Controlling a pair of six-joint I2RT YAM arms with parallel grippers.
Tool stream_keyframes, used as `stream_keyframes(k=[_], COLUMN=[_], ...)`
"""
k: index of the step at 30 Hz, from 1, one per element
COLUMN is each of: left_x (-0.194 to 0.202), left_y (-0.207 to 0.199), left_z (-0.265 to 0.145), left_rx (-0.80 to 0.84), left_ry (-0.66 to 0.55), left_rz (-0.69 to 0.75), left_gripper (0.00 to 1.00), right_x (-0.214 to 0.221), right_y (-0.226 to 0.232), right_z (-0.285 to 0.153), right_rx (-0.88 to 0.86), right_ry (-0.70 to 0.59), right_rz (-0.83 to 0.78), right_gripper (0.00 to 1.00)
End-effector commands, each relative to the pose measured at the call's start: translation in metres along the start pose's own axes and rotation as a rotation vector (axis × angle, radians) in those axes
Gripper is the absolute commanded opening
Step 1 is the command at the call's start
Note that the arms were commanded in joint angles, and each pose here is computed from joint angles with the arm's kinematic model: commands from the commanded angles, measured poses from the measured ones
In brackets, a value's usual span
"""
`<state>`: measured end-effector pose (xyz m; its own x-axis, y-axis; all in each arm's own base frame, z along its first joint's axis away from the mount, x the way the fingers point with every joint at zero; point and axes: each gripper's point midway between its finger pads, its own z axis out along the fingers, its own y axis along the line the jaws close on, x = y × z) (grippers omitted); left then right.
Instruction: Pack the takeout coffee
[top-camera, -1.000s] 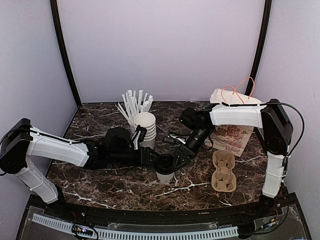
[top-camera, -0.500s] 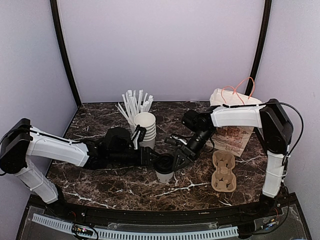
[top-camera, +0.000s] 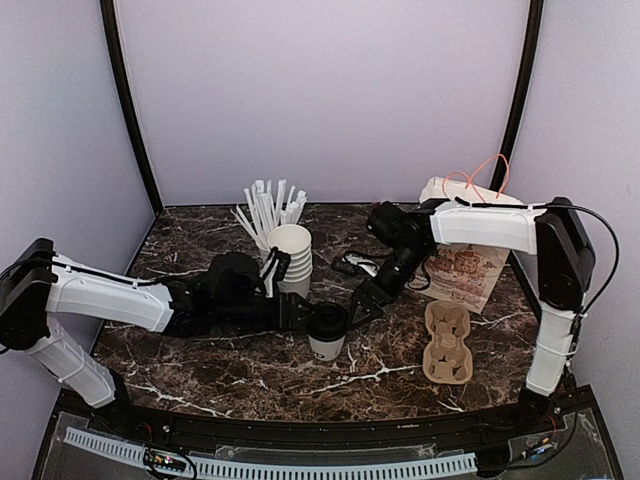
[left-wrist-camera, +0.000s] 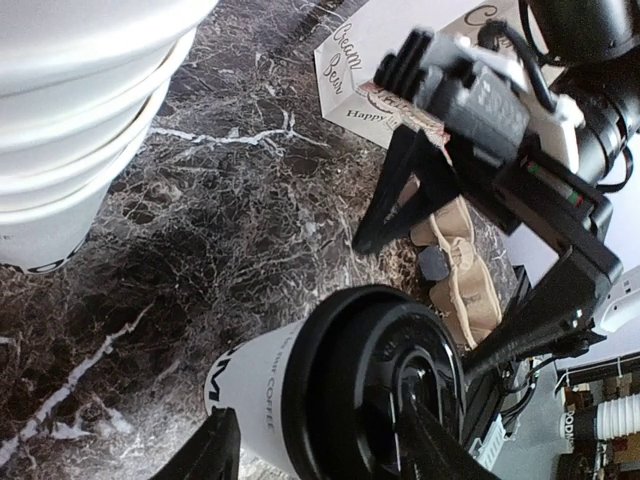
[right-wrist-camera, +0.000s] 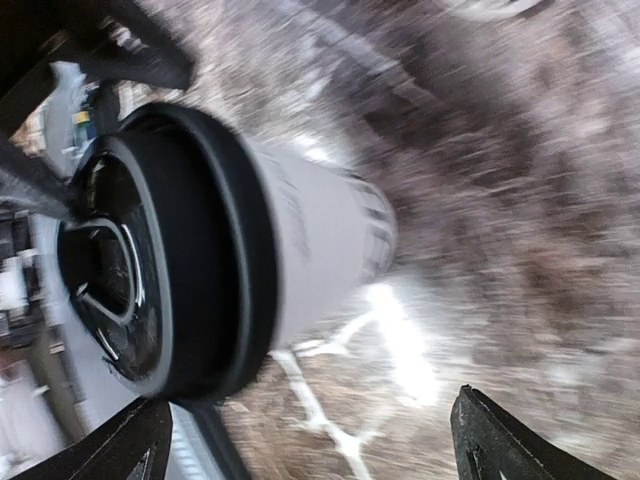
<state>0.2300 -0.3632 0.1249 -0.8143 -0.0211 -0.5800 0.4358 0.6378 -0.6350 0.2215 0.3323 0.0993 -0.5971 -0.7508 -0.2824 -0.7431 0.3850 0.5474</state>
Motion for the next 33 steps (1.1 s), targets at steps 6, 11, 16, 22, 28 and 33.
stream_keyframes(k=[6, 11, 16, 22, 28, 33], left_x=[-0.056, -0.071, -0.06, -0.036, -0.02, -0.016], left_y=[-0.054, -0.068, -0.071, -0.072, -0.062, -0.043], left_z=[-0.034, -0.043, -0.05, -0.048, -0.036, -0.021], left_rx=[0.062, 0.078, 0.026, -0.047, -0.104, -0.211], left_ry=[-0.135, -0.165, -0.145, -0.013, 0.16, 0.262], left_rz=[0.141, 0.185, 0.355, 0.576, 0.646, 0.639], left_gripper=[0.59, 0.63, 0.72, 0.82, 0.91, 0.92], right_x=[-0.047, -0.049, -0.055, -0.057, -0.04, -0.034], right_y=[-0.012, 0.002, 0.02, 0.037, 0.025, 0.027], right_z=[-0.082, -0.094, -0.127, -0.173, -0.181, -0.186], right_rx=[0.33, 0.313, 0.369, 0.424, 0.472, 0.464], right_ry=[-0.151, -0.177, -0.248, -0.383, -0.364, -0.389], right_rz=[-0.201, -0.247, -0.33, -0.407, -0.401, -0.4], right_gripper=[0.99, 0.99, 0.99, 0.99, 0.99, 0.99])
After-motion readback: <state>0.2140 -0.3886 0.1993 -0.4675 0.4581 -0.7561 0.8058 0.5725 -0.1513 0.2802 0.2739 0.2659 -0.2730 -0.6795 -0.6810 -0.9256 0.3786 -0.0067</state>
